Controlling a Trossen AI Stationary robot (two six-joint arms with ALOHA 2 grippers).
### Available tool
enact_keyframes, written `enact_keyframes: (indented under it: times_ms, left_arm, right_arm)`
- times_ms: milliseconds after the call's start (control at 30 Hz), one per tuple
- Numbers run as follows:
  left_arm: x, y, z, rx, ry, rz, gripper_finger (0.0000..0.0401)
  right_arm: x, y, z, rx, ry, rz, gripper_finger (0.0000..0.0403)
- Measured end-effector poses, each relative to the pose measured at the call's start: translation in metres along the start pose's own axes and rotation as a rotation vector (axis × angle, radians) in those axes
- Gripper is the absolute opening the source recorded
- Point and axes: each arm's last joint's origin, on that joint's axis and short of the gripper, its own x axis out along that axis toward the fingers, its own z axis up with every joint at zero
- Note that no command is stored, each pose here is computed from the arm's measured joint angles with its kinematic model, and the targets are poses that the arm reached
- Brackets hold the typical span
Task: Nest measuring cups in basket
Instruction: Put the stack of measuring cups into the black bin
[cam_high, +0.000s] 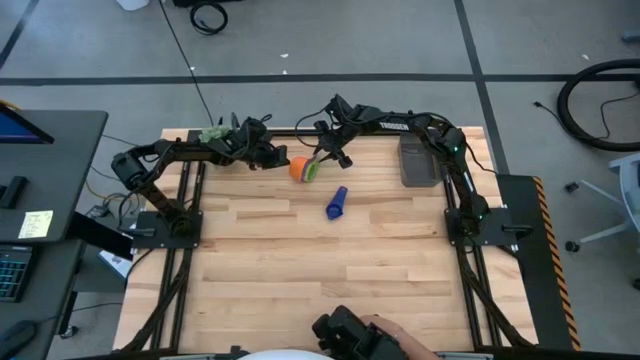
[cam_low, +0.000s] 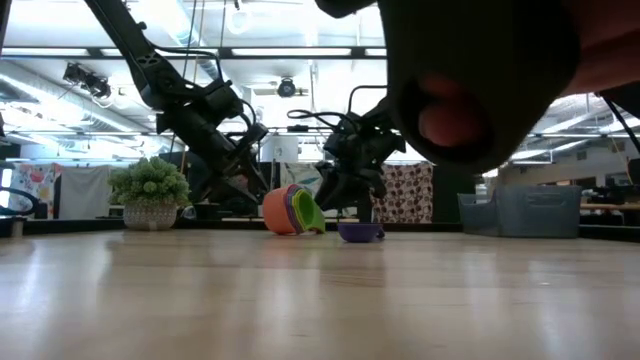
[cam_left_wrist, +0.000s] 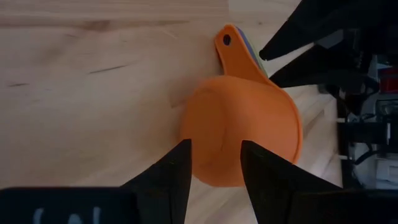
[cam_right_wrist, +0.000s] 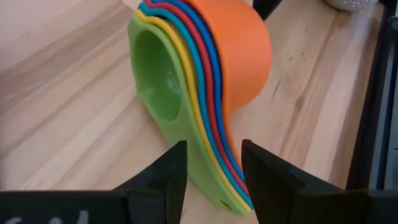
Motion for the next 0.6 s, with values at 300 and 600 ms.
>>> enact_keyframes:
  times_ms: [300,600]
  left_arm:
    - [0.0,0.0,0.0,0.009,0.0,0.0,0.0141]
    - [0.019,0.013,-0.005,-0.025,0.074,0.004,0.0141]
  right_arm:
    - [0.0,0.0,0.002,0.064,-0.047,0.02,0.0155]
    - [0.006,0.003,0.009,0.134,-0.075,0.044,0.0155]
